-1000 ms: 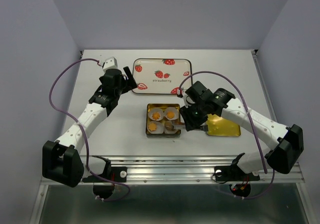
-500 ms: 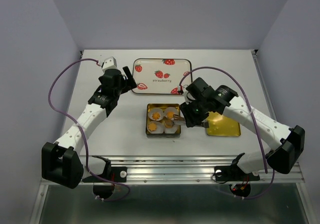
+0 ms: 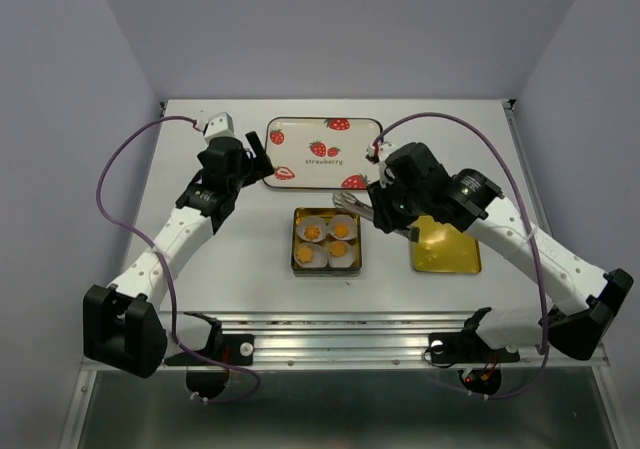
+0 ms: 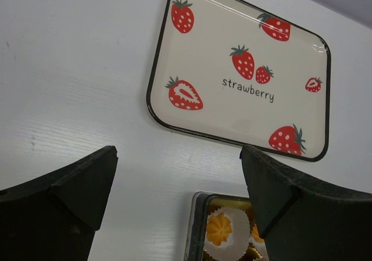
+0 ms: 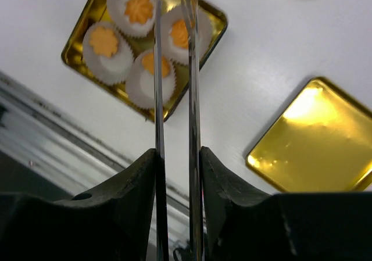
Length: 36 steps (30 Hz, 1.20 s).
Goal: Pack the cookies
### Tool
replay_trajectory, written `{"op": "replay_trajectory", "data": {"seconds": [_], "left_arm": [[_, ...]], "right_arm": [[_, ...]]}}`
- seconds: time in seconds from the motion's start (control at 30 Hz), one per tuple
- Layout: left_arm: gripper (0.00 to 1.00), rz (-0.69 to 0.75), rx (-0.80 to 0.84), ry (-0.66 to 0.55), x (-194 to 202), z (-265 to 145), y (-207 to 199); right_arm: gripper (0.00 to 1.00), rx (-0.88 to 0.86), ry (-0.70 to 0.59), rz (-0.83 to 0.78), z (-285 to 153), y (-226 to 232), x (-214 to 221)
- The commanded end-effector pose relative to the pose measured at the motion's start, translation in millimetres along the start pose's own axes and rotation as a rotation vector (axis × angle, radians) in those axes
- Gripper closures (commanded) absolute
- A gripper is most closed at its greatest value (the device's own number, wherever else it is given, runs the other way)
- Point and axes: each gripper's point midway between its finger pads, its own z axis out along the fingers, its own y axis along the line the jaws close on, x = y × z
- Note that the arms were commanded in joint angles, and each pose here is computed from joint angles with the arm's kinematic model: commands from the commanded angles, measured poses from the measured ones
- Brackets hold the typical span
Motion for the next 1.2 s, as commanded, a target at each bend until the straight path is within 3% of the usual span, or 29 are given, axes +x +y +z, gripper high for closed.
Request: {"op": "replay_trajectory", "data": {"seconds": [0.0, 0.07, 0.17, 0.2, 0.3, 0.43, 0.57, 0.73, 0.93, 1.03, 1.17], "left_arm": [[0.01, -0.014, 0.067, -0.060, -25, -1, -21], [0.01, -0.009, 0.072, -0.055, -24, 2, -22], [0.01, 0.006, 0.086, -0.038, -20, 8, -26], [0.01, 0.010, 0.088, -0.027, -17, 11, -26], [0.01, 0.007, 0.083, -0.010, -11, 14, -25], [0.01, -0.007, 0.111, -0.025, -13, 15, -30], [0.01, 0.000, 0.111, -0.025, -12, 19, -31], [0.01, 0.010, 0.099, -0.027, -14, 24, -31], [0.01, 0.023, 0.087, -0.021, -14, 27, -29], [0.01, 0.031, 0.082, -0.015, -16, 27, -30], [0.01, 0.022, 0.090, -0.017, -17, 24, -31]], "right_arm": [[0.61, 0.225, -0.349, 0.136, -17, -41, -86], [0.63, 0.332, -0.383, 0.231, -5, -93, -105], [0.62, 0.325, -0.472, 0.322, 5, -141, -141], [0.61, 0.412, -0.466, 0.370, 18, -181, -145], [0.61, 0.488, -0.501, 0.405, 26, -236, -167], [0.66, 0.533, -0.394, 0.387, 87, -319, -164], [0.67, 0.618, -0.321, 0.303, 119, -370, -153], [0.65, 0.584, -0.276, 0.220, 160, -393, -134], [0.52, 0.607, -0.185, 0.241, 199, -410, -97], [0.43, 0.636, -0.170, 0.271, 201, -413, -90], [0.17, 0.667, -0.190, 0.296, 181, -410, -93]]}}
